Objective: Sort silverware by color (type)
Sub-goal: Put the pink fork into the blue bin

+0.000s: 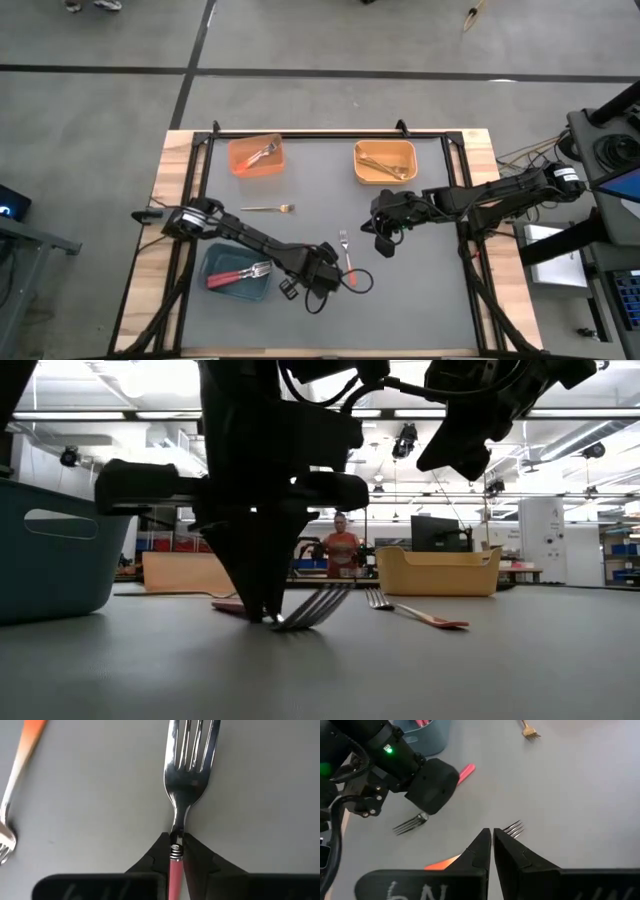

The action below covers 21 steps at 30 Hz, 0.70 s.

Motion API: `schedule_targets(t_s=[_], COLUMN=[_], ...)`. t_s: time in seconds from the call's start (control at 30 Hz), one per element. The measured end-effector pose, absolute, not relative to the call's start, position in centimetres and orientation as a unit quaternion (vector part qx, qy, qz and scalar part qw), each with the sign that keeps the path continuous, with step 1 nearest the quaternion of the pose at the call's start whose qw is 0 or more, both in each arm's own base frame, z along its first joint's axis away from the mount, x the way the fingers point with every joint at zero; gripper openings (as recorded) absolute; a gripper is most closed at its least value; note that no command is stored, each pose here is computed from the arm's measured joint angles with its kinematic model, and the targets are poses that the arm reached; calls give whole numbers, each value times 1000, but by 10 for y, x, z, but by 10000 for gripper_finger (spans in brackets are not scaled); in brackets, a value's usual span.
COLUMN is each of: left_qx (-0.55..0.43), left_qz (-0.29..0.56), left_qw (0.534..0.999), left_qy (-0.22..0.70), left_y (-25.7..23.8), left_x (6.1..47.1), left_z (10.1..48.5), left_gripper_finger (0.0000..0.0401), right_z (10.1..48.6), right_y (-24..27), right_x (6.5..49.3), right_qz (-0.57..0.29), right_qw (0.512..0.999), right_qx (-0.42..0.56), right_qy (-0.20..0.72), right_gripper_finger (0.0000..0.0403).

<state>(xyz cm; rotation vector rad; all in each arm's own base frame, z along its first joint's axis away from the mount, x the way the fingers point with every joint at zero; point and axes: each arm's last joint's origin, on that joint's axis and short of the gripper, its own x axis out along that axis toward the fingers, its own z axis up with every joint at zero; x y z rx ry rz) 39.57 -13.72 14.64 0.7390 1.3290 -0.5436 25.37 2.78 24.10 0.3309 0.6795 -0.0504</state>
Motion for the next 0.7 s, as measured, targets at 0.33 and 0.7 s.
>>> schedule_targets(t_s=[0.33,0.7], left_qx=[252,232], left_qz=[-164,-118], left_qw=[736,779], left_qy=[606,570], left_y=[-128,-122], left_x=[402,391], left_z=[147,201], left_gripper_finger=[14,10], right_z=[239,238], right_y=[32,31], right_x=[253,252], right_qz=[-18,-19], right_qw=[928,928], right_qx=[159,158], right_qy=[336,337], right_gripper_finger=[13,13])
